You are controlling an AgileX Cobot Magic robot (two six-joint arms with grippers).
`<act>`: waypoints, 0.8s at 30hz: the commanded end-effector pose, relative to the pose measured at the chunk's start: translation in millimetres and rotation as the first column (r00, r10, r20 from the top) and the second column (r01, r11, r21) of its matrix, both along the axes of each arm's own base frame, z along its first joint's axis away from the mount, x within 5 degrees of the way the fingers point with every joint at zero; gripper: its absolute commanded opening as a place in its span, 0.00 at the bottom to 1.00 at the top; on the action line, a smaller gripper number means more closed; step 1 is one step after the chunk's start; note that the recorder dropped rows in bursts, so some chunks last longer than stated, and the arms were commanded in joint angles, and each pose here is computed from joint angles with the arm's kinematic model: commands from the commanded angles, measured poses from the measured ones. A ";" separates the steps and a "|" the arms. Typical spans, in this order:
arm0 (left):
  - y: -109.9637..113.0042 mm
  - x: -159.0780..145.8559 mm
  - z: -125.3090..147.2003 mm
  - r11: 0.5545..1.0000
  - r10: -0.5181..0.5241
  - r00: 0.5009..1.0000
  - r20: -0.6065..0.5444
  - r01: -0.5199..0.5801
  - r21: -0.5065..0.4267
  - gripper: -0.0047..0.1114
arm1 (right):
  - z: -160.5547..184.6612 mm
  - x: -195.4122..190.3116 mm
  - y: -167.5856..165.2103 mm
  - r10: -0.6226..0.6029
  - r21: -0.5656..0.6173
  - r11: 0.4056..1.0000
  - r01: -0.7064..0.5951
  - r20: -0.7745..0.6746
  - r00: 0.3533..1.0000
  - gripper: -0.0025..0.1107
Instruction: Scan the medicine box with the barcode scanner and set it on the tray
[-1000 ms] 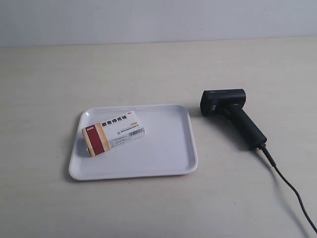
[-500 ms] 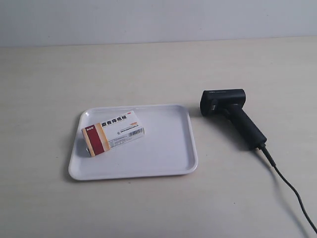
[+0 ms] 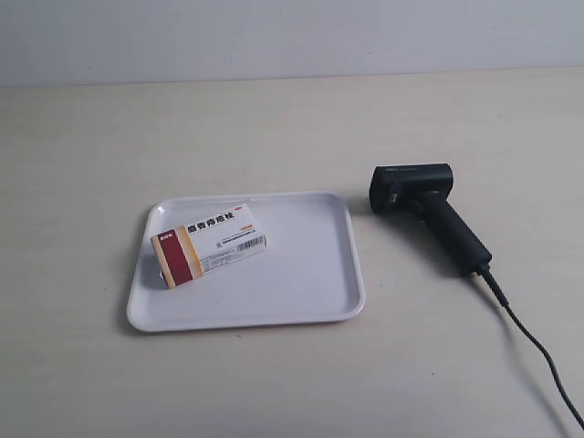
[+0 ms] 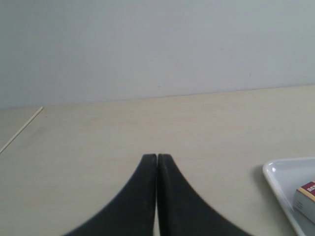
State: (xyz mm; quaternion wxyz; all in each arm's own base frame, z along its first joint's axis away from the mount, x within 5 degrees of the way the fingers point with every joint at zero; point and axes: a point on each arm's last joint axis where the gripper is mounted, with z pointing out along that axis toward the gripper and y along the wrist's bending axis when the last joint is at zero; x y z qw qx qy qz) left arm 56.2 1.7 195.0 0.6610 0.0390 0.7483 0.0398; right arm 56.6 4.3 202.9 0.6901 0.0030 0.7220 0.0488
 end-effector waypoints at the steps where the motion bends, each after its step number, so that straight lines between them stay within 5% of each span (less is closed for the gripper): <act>1: 0.1 -0.3 -0.4 1.000 0.002 1.000 0.006 -0.002 0.000 0.06 | -1.8 -0.4 0.1 0.001 0.000 1.000 -0.001 -0.002 1.000 0.02; 24: 0.2 -0.4 -0.8 1.000 0.002 1.000 0.001 -0.002 0.001 0.06 | -1.2 -0.8 4.1 0.075 -0.007 0.997 -0.075 0.005 0.997 0.02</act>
